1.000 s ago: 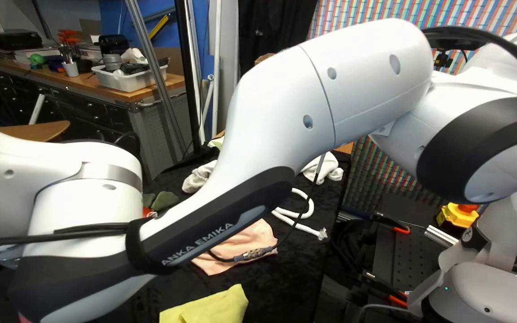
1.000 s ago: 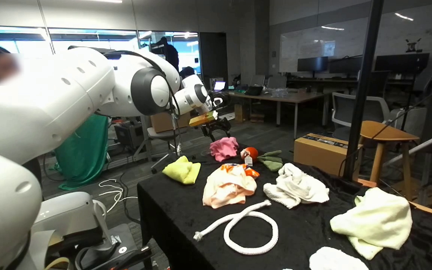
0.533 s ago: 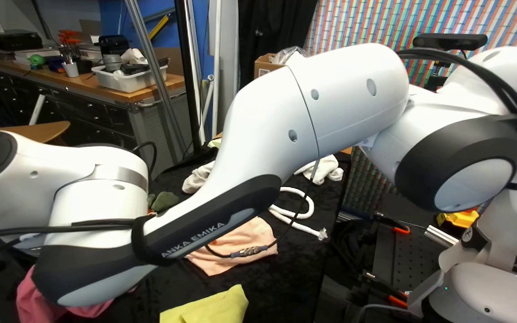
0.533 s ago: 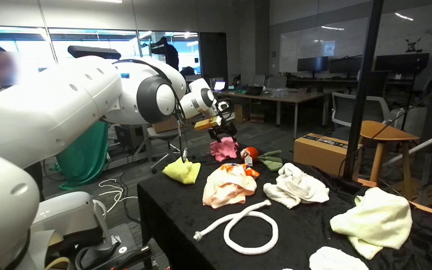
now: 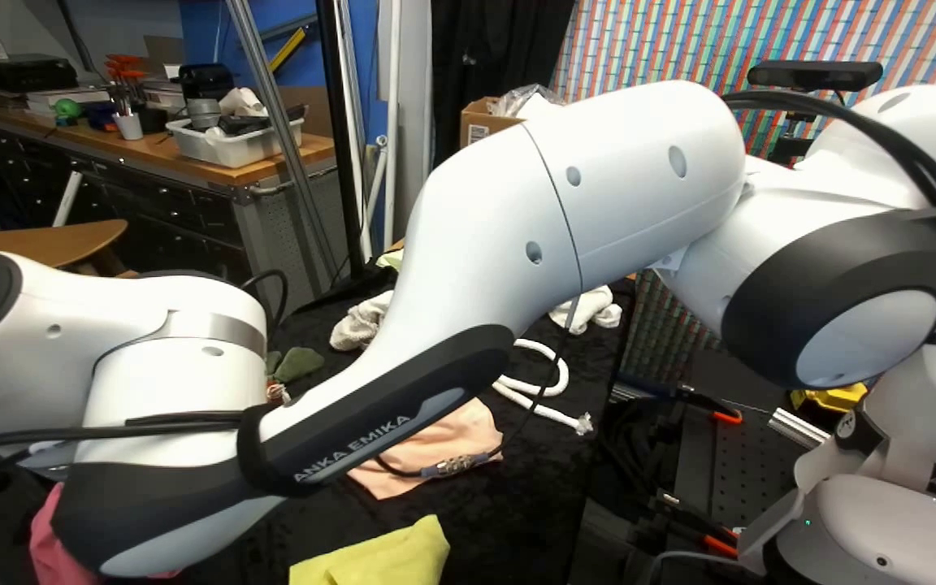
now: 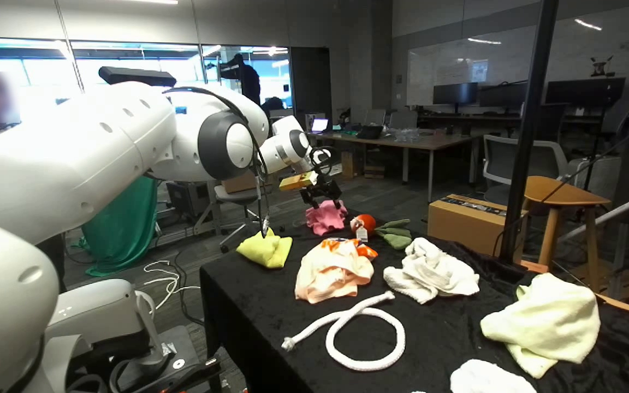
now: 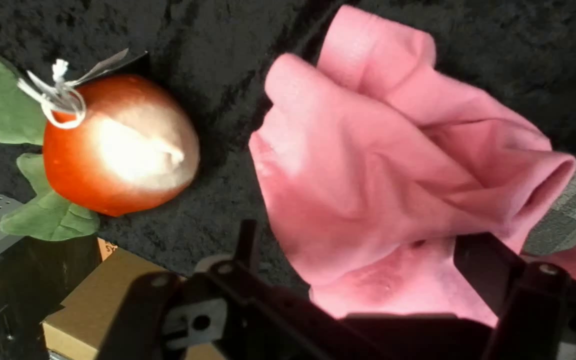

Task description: Put all the items on the table in one place

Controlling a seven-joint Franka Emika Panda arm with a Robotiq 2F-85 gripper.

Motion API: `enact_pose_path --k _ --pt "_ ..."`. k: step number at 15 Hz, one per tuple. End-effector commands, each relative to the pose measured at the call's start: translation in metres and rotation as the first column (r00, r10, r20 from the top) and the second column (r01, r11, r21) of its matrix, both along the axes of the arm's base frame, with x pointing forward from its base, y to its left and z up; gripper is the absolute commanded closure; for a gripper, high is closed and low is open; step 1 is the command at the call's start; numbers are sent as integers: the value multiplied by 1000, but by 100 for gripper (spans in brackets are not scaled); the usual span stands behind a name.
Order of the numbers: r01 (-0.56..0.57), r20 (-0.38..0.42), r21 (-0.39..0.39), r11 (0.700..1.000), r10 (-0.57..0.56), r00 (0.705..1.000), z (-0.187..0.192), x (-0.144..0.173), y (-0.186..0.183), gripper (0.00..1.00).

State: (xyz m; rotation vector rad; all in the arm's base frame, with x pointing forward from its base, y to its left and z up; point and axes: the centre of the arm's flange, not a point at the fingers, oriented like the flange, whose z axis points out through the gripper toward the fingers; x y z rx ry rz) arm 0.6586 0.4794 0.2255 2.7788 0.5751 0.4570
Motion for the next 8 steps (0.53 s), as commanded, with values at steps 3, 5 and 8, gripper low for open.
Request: enact_pose_path --k 3,5,8 --pt "23 -37 -17 1000 -23 999 5 -16 -14 0" --pt "28 -55 -11 1000 -28 998 6 -18 -18 0" --pt "26 -80 -6 1000 -27 996 -4 -16 -20 23"
